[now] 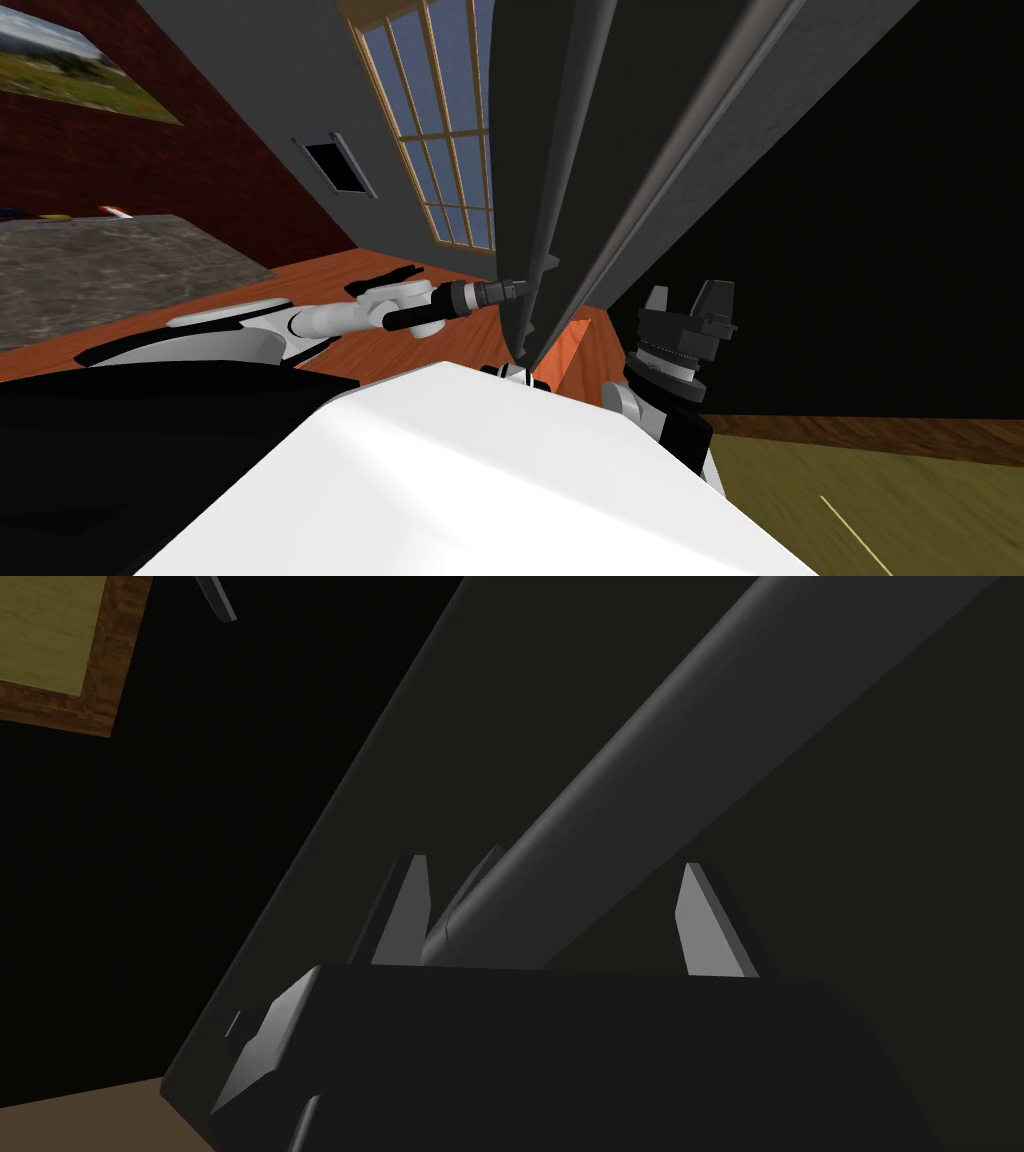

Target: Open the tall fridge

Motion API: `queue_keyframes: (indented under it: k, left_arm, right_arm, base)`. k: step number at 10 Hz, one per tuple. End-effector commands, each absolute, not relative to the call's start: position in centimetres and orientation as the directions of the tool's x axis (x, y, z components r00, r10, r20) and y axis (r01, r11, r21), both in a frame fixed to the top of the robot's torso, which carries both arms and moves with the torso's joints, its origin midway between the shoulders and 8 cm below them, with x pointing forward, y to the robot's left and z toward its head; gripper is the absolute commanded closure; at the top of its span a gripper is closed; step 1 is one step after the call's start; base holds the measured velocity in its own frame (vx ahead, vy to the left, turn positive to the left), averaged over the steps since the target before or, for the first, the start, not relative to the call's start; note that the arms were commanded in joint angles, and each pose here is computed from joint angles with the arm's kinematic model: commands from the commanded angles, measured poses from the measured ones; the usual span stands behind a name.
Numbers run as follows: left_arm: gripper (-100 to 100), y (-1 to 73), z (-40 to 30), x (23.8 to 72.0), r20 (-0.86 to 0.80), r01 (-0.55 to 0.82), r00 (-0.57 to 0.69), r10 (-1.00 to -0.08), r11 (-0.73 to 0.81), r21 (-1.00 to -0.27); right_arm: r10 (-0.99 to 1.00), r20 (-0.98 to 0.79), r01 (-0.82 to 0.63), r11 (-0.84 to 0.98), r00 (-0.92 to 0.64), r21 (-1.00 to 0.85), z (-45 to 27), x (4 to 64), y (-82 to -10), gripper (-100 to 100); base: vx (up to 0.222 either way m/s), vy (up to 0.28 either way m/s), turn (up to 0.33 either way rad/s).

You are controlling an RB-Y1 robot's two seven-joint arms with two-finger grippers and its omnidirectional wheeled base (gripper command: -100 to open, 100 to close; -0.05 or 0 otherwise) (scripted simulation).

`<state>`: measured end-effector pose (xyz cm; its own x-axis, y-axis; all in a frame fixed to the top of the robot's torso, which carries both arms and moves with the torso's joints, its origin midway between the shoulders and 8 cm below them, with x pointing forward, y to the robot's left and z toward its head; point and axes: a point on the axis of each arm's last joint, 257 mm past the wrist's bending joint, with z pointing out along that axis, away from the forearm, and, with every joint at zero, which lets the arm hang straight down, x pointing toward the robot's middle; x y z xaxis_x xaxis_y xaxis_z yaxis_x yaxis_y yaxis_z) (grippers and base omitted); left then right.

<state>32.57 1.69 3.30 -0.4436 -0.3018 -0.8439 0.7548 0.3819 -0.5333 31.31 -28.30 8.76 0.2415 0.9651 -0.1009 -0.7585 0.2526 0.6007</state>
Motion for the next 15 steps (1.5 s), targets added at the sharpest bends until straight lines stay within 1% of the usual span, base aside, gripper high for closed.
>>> queue_keyframes:
  k: [1,6,14,15]
  left_arm:
    - [100,1.4,3.4,32.0,-0.843,0.762,-0.451,-0.294,0.365,-0.535]
    - [100,0.4,3.5,30.3,-0.841,0.783,-0.469,-0.271,0.313,-0.537]
    - [100,0.4,3.5,30.3,-0.841,0.783,-0.469,-0.271,0.313,-0.537]
    - [100,0.7,3.6,30.8,-0.848,0.786,-0.458,-0.267,0.324,-0.526]
  right_arm:
    - [0.965,-0.101,-0.759,0.253,0.242,0.601,8.8,31.3,-28.3,0]
    - [0.965,-0.101,-0.758,0.253,0.242,0.601,8.8,31.3,-28.3,0]
    - [0.965,-0.101,-0.758,0.253,0.242,0.601,8.8,31.3,-28.3,0]
    - [0.965,-0.101,-0.758,0.253,0.242,0.601,8.8,31.3,-28.3,0]
  base:
    - [0.000,0.086,-0.080]
    - [-0.061,0.185,-0.130]
    - [-0.003,0.002,0.007]
    - [-0.019,0.126,-0.163]
